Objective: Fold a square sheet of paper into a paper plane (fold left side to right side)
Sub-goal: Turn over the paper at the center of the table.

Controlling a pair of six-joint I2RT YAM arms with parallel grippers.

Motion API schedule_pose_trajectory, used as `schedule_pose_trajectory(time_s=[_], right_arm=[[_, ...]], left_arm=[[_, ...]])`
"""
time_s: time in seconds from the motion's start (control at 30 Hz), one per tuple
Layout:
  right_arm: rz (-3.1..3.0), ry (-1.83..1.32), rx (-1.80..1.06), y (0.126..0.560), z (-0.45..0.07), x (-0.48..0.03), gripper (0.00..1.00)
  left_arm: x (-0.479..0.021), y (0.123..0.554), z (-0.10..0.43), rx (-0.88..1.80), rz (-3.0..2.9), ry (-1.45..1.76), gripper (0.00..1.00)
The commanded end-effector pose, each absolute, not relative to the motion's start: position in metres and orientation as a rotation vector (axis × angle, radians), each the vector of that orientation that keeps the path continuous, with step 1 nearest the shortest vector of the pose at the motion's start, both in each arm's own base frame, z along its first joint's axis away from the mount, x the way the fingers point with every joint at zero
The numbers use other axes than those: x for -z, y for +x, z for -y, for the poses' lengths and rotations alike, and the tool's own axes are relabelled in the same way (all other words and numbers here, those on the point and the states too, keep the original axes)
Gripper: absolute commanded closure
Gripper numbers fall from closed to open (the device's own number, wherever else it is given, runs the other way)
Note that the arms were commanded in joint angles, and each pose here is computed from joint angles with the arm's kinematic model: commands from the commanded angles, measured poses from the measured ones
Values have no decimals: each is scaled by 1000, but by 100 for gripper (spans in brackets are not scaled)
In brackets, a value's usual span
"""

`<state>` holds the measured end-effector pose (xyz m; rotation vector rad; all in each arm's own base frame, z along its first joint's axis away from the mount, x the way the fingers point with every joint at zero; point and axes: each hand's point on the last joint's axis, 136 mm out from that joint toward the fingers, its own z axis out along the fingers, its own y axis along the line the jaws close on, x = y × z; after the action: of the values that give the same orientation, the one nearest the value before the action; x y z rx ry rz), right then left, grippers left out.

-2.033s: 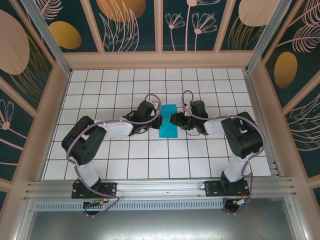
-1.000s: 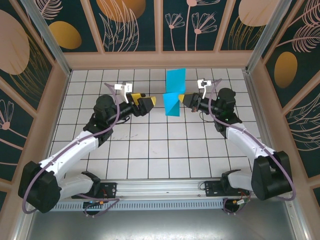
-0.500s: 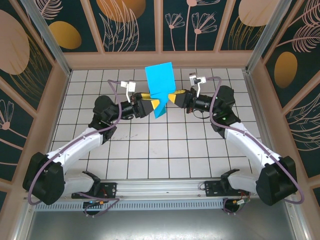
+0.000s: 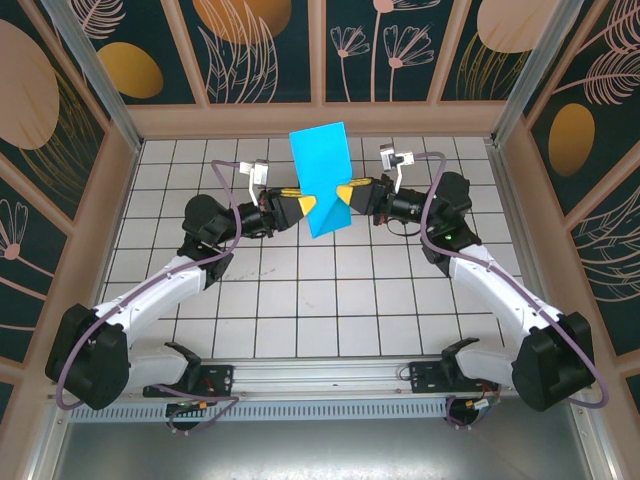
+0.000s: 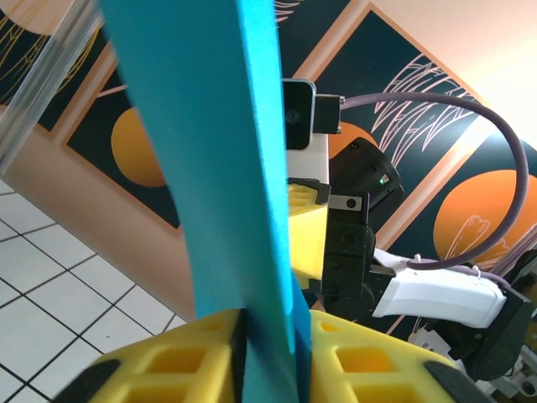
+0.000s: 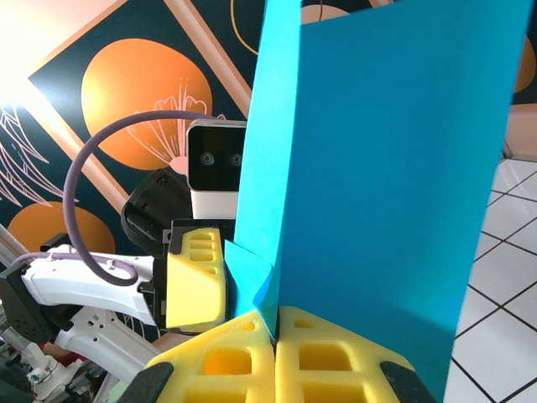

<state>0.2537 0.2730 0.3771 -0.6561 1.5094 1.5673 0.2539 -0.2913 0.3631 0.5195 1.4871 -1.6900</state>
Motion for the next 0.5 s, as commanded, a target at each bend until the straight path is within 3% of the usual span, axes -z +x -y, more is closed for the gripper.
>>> schedule_pose_trajectory(time_s=[0.0, 0.27, 0.47], right_arm=[[-1479, -671, -1547, 250, -272, -384, 96], [-1666, -506, -1308, 279, -247, -352, 66], [-1908, -127, -756, 327, -171, -304, 41]], left_arm=[[-361, 255, 291, 1664, -1485, 530, 80], [-324, 276, 286, 1470, -1647, 468, 98], [-258, 299, 267, 1050, -1928, 366, 100]])
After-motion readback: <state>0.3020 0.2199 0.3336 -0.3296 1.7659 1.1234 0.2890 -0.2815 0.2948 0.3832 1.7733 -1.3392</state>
